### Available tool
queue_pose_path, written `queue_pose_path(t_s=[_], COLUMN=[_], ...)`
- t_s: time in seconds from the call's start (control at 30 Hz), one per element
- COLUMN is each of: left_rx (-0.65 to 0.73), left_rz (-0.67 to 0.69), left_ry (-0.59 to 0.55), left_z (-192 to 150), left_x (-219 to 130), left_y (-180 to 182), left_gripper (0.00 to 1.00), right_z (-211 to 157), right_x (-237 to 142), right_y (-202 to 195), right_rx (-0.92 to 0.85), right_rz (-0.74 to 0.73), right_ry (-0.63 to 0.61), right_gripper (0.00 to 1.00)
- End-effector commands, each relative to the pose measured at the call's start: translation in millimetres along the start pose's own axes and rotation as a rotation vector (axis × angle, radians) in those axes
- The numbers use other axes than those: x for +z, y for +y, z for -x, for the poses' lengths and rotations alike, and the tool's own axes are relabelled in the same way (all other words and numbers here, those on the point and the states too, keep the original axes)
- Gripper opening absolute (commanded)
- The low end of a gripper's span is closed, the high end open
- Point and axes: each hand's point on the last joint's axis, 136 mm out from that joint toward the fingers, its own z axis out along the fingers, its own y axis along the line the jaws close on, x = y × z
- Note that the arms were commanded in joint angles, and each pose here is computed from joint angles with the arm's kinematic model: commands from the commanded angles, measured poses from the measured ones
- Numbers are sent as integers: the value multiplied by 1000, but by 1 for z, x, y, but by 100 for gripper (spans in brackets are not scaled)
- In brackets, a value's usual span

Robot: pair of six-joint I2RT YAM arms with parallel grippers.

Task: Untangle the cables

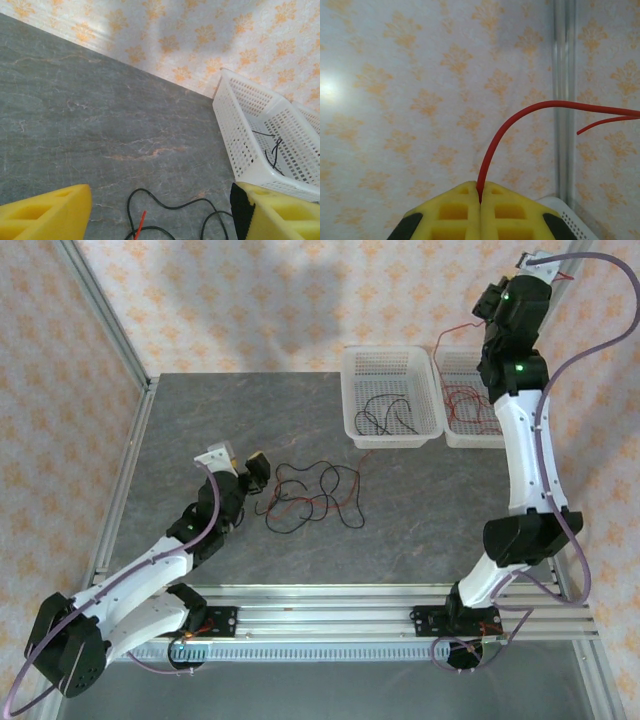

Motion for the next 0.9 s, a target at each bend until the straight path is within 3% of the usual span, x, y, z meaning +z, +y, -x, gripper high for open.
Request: queue_pose_path(t_s=[0.0,0.3,0.63,0.87], left_rx=[-30,-44,-97,-124], left_rz=[-8,12,-7,-16], left_ry=[-11,-18,-5,13], left_z=[12,19,17,12], left_x=[-8,-18,-17,-15], left_y=[-3,2,-2,-4], left_gripper=[74,74,74,74], right_z=[11,-87,-205,-281], right_x=[10,60,87,98], right_y=[-12,-40,-70,-92], right_rx=[14,22,-9,55], right_rz=[-10,-49,-145,-228], right_ry=[-52,139,340,563], right_gripper=[0,0,0,0])
